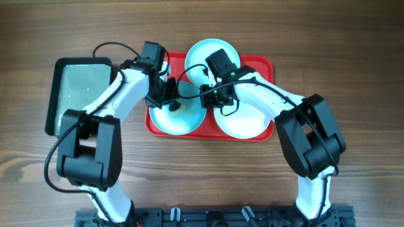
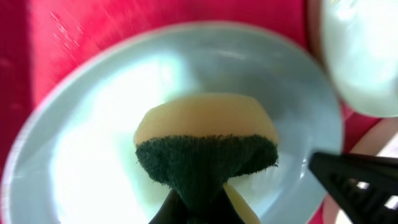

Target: Clean dirty plates on tray and stack at the side

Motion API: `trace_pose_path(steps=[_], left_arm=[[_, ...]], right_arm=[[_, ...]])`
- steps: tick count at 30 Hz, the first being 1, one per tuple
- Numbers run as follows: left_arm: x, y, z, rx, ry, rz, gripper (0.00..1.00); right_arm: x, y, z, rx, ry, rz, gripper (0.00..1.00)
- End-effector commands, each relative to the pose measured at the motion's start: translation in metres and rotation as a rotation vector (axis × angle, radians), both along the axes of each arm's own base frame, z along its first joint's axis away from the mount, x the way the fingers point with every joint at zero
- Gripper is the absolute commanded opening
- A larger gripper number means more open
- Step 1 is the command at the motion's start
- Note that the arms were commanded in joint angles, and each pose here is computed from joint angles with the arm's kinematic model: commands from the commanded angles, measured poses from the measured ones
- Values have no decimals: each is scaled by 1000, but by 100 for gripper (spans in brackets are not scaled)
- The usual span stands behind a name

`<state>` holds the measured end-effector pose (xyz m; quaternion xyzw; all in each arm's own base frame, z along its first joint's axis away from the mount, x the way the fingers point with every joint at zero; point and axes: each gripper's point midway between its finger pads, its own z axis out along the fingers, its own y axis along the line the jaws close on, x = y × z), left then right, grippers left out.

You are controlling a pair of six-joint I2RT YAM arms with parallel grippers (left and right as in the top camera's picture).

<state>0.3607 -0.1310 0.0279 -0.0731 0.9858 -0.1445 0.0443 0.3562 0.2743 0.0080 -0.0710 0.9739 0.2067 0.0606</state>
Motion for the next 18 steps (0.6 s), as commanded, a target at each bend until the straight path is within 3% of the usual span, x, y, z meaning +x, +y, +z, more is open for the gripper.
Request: trace_pose_path(steps=[1, 6, 11, 14, 18], left_arm=[[-26, 11, -33, 57, 95, -20, 4], [-43, 58, -55, 306, 114, 4, 4], [-29, 102, -33, 560, 39, 106, 4], [-20, 115, -5, 633, -17, 155, 4], [-7, 110, 32, 581, -124, 232, 4]], right_arm=[[2, -4, -8, -20, 11, -11, 4], [2, -4, -8, -20, 11, -11, 5], [2, -4, -8, -20, 11, -11, 4], [2, -4, -8, -20, 11, -12, 4], [4, -3, -2, -16, -7, -6, 4]])
